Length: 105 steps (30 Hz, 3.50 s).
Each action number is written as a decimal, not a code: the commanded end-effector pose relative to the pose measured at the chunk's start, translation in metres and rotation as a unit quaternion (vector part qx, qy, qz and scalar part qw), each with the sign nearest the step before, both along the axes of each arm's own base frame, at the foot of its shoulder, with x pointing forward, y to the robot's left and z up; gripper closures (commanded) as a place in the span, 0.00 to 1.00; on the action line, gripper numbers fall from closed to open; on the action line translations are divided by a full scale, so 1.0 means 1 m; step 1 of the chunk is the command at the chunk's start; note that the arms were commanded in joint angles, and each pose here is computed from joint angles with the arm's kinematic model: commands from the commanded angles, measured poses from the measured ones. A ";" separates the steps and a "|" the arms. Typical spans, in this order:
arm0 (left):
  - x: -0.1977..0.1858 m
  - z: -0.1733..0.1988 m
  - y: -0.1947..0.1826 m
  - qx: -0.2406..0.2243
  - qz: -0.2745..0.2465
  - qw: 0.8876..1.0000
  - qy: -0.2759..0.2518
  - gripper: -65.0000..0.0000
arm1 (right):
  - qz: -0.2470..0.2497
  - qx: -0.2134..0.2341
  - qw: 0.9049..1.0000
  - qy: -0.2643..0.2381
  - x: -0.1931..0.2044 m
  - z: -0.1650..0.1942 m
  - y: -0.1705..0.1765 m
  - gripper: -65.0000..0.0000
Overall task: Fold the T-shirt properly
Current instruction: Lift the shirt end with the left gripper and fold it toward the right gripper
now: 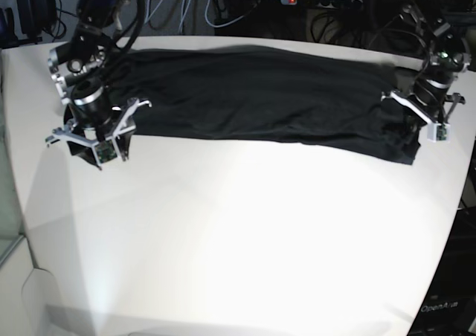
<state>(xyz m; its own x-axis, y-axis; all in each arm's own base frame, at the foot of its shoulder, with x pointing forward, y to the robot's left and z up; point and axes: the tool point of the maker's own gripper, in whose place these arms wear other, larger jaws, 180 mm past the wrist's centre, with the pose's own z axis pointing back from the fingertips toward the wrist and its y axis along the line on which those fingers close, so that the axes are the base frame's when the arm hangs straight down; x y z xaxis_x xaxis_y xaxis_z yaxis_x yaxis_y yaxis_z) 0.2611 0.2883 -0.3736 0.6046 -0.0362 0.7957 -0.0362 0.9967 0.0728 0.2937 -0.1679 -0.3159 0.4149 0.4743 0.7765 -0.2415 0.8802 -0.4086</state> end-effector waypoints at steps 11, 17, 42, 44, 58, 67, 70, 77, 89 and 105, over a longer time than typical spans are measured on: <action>0.009 0.023 -0.073 0.005 -0.106 0.994 -0.032 1.00 | 0.004 0.003 1.000 -0.027 0.007 0.014 0.002 0.55; -0.001 0.019 -0.108 -0.003 -0.155 0.988 -0.024 1.00 | 0.003 0.002 0.999 -0.034 0.011 0.018 0.001 0.55; -0.014 0.028 -0.231 -0.050 -0.316 0.947 -0.035 1.00 | 0.003 0.002 0.999 -0.040 0.014 0.022 0.001 0.55; -0.017 0.029 -0.241 -0.055 -0.328 0.942 -0.034 1.00 | 0.003 0.002 0.999 -0.041 0.015 0.022 0.001 0.55; -0.028 0.030 -0.276 -0.076 -0.370 0.925 -0.035 1.00 | 0.003 0.002 0.999 -0.041 0.015 0.022 0.001 0.55; -0.035 0.035 -0.303 -0.090 -0.401 0.911 -0.039 1.00 | 0.003 0.002 0.999 -0.041 0.015 0.022 0.001 0.55; -0.034 0.039 -0.311 -0.094 -0.409 0.907 -0.045 1.00 | 0.003 0.002 0.999 -0.041 0.015 0.022 0.001 0.55; -0.031 0.040 -0.315 -0.094 -0.414 0.904 -0.048 1.00 | 0.003 0.002 0.999 -0.039 0.014 0.021 0.001 0.55; -0.022 0.050 -0.325 -0.105 -0.410 0.904 -0.064 1.00 | 0.003 0.002 0.999 -0.039 0.014 0.021 0.001 0.55; -0.028 0.042 -0.341 -0.114 -0.434 0.892 -0.052 1.00 | 0.003 0.002 0.999 -0.039 0.013 0.021 0.001 0.55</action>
